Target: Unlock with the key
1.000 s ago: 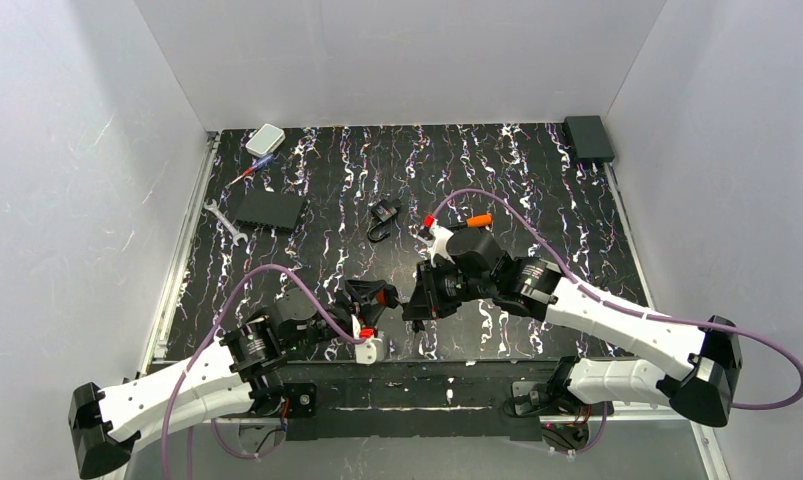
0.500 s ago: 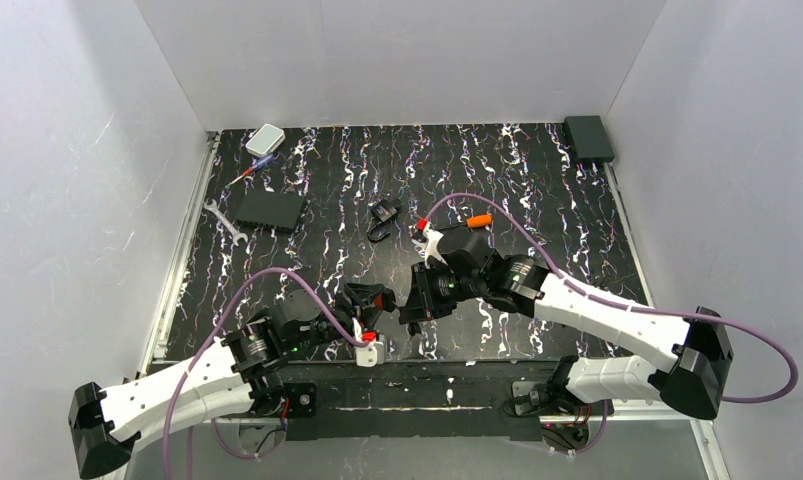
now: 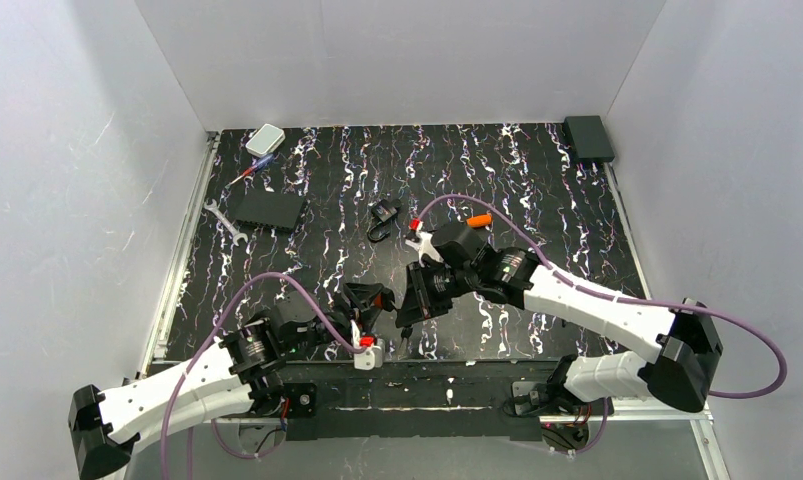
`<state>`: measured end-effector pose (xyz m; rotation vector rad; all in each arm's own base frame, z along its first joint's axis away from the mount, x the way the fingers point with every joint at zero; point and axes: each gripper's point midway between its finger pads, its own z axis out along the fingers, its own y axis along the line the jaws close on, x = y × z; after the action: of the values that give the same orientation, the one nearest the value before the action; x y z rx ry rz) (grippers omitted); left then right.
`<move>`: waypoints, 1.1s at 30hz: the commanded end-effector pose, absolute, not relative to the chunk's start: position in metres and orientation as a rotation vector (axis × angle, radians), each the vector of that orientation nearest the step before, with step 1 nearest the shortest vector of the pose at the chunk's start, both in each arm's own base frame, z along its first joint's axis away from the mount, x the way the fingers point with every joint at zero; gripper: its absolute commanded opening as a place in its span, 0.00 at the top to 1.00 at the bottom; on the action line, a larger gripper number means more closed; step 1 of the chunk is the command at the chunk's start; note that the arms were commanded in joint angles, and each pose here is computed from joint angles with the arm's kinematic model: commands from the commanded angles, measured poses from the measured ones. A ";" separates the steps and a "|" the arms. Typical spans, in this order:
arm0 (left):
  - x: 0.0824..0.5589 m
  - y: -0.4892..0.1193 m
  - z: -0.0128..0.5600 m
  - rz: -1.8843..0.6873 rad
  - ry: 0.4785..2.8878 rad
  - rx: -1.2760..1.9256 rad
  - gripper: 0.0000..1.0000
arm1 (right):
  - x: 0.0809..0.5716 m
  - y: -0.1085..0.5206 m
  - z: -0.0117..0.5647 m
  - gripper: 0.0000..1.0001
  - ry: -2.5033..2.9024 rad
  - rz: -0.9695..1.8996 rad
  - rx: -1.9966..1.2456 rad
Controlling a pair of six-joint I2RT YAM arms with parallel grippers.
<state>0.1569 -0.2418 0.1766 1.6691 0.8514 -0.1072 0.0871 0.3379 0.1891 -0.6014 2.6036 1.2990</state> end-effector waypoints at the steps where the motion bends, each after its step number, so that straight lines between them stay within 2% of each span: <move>1: 0.148 -0.254 0.204 -0.145 0.712 1.611 1.00 | 0.095 0.351 0.224 0.99 2.508 1.403 -0.653; 12: 0.139 -0.254 0.194 -0.165 0.677 1.686 1.00 | 0.094 0.352 0.230 0.99 2.529 1.490 -0.711; 33: 0.133 -0.253 0.195 -0.175 0.646 1.709 1.00 | 0.102 0.350 0.227 0.99 2.633 1.431 -0.784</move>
<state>0.1454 -0.2409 0.1753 1.7415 0.7296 -0.0971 0.0843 0.3309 0.1994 -0.7485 2.7797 1.3515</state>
